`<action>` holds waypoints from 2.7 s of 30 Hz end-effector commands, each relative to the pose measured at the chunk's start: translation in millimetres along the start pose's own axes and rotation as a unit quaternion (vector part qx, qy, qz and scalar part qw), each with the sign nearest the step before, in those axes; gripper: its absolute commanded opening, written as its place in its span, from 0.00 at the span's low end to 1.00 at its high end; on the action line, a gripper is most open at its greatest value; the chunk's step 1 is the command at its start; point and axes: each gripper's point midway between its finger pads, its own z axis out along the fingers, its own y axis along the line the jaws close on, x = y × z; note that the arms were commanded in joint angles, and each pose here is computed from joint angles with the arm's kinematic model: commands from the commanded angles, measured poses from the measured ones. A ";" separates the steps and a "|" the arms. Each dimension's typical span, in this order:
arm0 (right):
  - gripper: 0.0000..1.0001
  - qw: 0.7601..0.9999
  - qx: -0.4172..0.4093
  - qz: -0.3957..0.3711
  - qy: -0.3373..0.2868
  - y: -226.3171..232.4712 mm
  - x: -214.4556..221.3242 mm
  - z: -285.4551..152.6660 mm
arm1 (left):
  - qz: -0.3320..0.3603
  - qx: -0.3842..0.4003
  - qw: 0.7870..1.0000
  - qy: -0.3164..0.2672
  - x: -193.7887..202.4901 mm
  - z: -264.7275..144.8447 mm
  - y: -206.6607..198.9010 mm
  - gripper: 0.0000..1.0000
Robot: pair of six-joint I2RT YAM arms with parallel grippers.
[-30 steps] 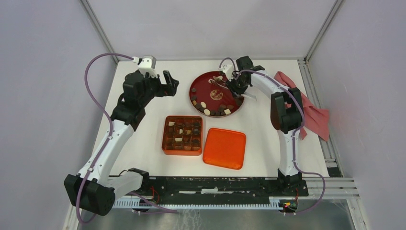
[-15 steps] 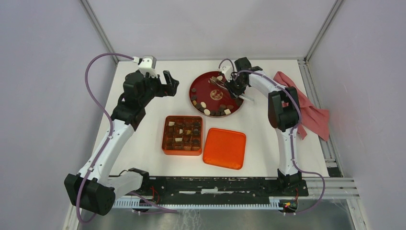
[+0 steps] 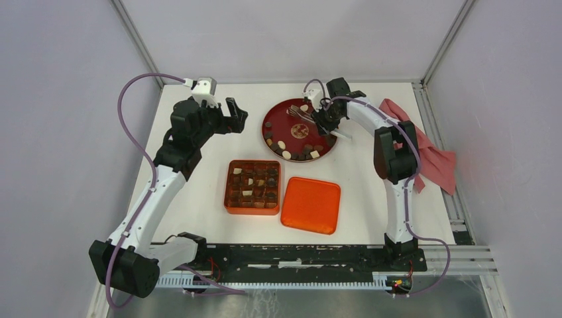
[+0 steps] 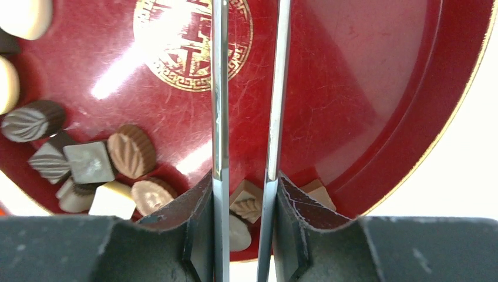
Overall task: Pack the chocolate
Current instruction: Pick up the fake chocolate from the plate, then place the fake chocolate in the packing box.
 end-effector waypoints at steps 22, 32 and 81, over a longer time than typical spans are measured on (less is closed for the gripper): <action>0.00 0.962 -0.152 -0.085 -0.209 102.8 -49.3 -120.7 | 0.035 -0.085 0.996 -0.014 -6.3 -0.7 32.0 1.00; 0.00 0.945 -0.187 -0.184 -0.197 187.3 -40.1 -133.5 | 0.050 -0.153 0.987 -0.030 -11.9 -11.6 56.0 1.00; 0.37 0.934 -0.131 -0.327 -0.056 307.3 -15.3 -47.8 | 0.048 -0.131 0.990 -0.016 -6.8 -6.5 48.7 0.99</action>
